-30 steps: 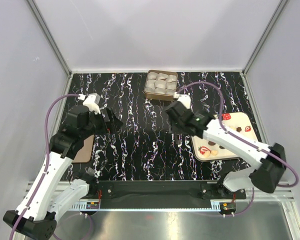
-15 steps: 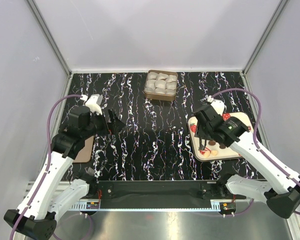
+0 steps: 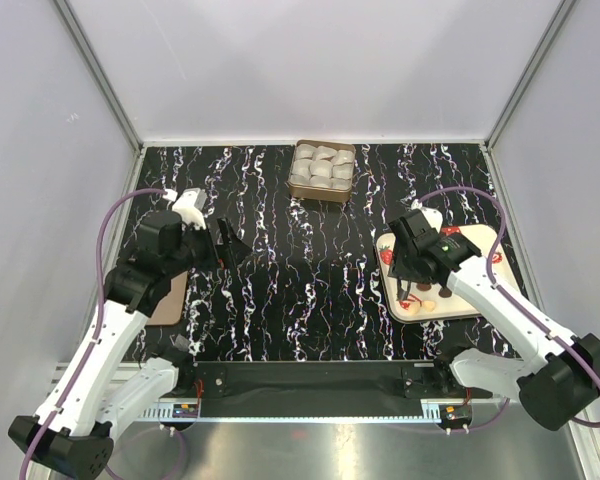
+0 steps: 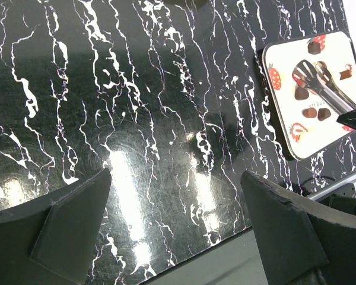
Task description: Pack the chocolate
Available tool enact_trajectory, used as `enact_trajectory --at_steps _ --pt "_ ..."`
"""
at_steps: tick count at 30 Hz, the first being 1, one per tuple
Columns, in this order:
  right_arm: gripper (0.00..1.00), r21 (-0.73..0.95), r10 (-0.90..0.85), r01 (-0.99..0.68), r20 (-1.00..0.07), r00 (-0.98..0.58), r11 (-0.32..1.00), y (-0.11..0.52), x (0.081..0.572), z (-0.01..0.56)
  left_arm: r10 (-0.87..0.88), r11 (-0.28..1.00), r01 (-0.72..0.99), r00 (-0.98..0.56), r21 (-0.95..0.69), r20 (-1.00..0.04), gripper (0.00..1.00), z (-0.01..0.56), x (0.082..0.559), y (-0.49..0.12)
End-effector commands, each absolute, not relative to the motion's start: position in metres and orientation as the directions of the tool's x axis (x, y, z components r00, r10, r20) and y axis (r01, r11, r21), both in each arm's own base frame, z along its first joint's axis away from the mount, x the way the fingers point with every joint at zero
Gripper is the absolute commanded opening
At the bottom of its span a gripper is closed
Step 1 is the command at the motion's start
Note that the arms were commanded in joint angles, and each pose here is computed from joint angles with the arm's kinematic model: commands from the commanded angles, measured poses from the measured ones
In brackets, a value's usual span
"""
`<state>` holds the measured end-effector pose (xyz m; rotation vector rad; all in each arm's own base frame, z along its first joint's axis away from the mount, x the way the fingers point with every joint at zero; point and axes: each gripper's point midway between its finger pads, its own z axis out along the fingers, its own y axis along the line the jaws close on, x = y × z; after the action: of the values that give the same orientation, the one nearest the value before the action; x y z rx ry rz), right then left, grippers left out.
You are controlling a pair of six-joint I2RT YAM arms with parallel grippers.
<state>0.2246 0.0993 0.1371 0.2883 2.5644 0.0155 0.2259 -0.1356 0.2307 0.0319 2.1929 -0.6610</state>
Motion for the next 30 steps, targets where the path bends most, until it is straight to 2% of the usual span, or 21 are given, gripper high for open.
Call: enact_trajectory --at_steps 1,19,30 --pt "0.50 0.124 0.218 0.179 -0.558 -0.801 0.976 0.106 0.240 0.140 -0.204 0.847 0.267 -0.635 -0.460 -0.745 0.99 0.240 0.232 -0.141" --pt "0.50 0.095 0.254 0.240 -0.514 -0.819 0.966 0.095 0.230 0.116 -0.214 0.837 0.262 -0.652 -0.481 -0.727 0.99 0.237 0.237 -0.146" --pt "0.54 0.075 0.265 0.264 -0.503 -0.822 0.962 0.091 0.232 0.114 -0.211 0.835 0.268 -0.651 -0.481 -0.729 0.99 0.241 0.238 -0.147"
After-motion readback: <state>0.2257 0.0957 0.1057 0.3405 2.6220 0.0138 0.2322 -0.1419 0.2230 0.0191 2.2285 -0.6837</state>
